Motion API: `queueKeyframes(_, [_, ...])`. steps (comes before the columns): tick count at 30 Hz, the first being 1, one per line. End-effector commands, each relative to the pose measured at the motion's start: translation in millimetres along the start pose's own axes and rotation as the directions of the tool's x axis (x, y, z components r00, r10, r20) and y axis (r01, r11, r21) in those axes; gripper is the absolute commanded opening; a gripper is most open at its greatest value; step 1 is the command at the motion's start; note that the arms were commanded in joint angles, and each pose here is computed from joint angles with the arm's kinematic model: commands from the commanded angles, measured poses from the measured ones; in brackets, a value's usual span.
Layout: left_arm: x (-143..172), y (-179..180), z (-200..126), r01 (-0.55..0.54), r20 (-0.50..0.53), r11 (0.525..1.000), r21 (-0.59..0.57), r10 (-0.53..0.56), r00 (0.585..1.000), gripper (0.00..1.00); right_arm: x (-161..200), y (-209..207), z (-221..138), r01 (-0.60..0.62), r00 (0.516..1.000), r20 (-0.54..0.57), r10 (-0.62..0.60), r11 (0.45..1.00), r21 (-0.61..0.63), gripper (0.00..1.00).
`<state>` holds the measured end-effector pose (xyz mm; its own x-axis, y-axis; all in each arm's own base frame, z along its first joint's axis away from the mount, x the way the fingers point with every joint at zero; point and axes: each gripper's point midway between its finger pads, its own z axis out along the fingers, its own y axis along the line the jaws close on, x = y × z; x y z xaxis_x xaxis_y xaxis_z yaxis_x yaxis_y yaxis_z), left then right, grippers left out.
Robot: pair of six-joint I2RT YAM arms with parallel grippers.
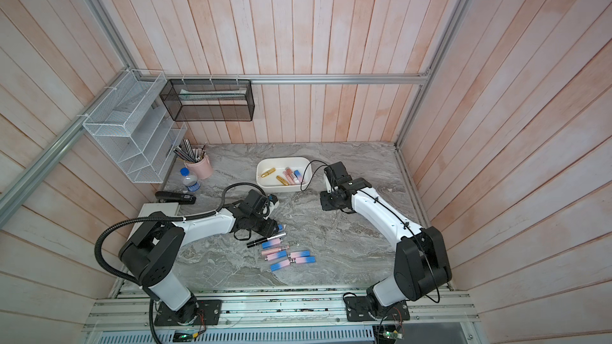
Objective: Put the lipstick into the storage box
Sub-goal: Pick up the lipstick at the center of the board.
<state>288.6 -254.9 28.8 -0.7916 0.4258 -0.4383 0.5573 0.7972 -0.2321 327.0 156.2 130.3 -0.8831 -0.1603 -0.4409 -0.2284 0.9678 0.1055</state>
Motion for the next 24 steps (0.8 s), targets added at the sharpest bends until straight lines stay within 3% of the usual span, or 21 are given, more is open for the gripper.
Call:
queueKeyframes(1, [-1.8, 3.4, 4.1, -0.006, -0.011, 1.000, -0.027, 0.006, 1.000, 0.51, -1.9, -1.4, -4.9, 0.003, 1.000, 0.017, -0.003, 1.000, -0.006, 0.33])
queueKeyframes(3, [-3.0, 3.4, 4.3, -0.006, -0.010, 1.000, -0.026, 0.006, 1.000, 0.42, -3.4, -2.4, -5.7, 0.004, 1.000, 0.021, -0.004, 1.000, -0.004, 0.33])
queueKeyframes(12, [-4.3, 1.2, 6.5, -0.009, -0.021, 1.000, -0.013, 0.009, 1.000, 0.20, -9.0, -6.4, -4.7, 0.002, 1.000, 0.028, -0.002, 1.000, -0.008, 0.33])
queueKeyframes(18, [-25.1, -3.9, -7.4, -0.026, 0.017, 1.000, -0.012, 0.026, 1.000, 0.18, -13.3, -7.3, -5.3, 0.006, 0.999, 0.032, -0.005, 1.000, -0.010, 0.33])
queueKeyframes(24, [-65.0, -12.6, -29.4, -0.055, 0.090, 0.998, -0.013, 0.056, 0.994, 0.18, -20.2, -8.6, -6.5, 0.010, 0.999, 0.042, -0.010, 1.000, -0.011, 0.33])
